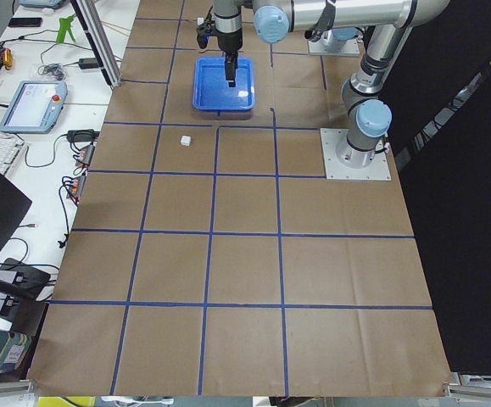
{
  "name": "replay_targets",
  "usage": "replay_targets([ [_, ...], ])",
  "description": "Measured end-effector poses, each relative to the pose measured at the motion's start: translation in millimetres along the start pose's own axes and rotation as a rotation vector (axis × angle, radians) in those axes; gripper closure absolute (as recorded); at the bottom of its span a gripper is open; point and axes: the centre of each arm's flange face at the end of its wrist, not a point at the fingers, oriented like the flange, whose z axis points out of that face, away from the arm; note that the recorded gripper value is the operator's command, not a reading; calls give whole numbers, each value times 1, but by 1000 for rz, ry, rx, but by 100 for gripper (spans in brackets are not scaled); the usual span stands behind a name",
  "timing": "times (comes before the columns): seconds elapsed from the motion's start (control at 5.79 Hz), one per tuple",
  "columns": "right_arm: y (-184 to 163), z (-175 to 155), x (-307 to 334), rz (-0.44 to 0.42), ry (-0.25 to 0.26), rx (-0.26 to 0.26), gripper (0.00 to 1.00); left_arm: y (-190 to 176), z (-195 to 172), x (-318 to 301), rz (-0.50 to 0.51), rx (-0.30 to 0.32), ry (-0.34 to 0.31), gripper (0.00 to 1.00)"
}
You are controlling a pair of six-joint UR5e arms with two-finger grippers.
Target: Assemble white blocks and place on blue tray
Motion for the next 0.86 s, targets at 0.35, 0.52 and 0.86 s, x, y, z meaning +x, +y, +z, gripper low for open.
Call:
replay_targets([
  [0.35,1,0,-1,-2,0,-2,0,-4,-4,-2,-6,38,2,0],
  [0.52,1,1,0,-2,0,-3,0,-7,-2,0,-13,62,4,0],
  [0.86,0,1,0,-1,1,-4,0,3,-22,2,-31,123,-4,0],
])
